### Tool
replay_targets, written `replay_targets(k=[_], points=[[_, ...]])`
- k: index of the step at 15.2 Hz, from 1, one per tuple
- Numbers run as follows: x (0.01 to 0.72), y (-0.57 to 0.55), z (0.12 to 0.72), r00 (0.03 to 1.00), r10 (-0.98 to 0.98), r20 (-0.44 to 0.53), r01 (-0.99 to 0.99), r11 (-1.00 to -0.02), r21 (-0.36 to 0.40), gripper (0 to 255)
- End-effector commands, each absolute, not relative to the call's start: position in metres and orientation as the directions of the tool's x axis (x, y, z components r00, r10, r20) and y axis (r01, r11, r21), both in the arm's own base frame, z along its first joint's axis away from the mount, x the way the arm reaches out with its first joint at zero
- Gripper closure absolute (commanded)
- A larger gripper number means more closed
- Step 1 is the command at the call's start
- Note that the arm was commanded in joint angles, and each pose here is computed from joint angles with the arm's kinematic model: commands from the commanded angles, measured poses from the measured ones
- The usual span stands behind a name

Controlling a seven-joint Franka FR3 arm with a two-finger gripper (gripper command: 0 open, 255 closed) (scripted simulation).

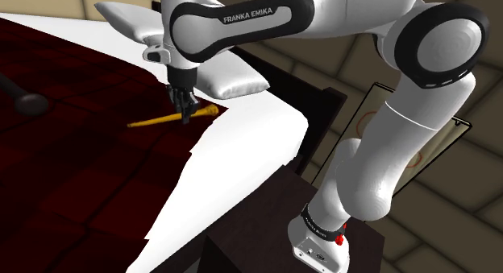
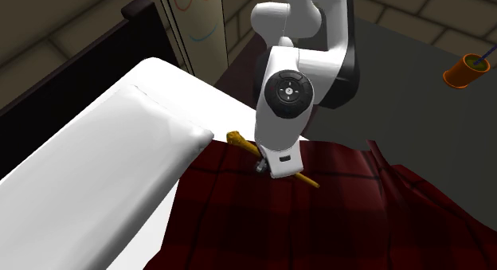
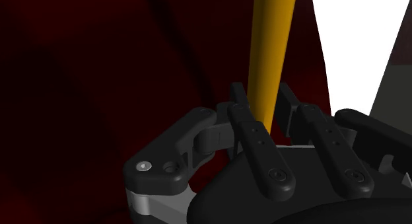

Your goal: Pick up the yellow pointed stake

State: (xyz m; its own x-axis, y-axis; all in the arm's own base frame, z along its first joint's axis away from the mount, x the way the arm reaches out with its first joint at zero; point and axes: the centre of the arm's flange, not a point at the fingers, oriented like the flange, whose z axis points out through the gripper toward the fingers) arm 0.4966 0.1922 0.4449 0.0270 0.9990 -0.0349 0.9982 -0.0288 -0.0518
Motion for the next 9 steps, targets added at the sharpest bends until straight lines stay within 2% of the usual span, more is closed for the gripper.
replay_targets(k=[1,9], points=[[0.497,0.192,0.456,0.027,0.999,-0.035,0.998,-0.029,-0.052,255],[0.496,0.192,0.488,0.027,0.999,-0.035,0.998,-0.029,-0.052,255]])
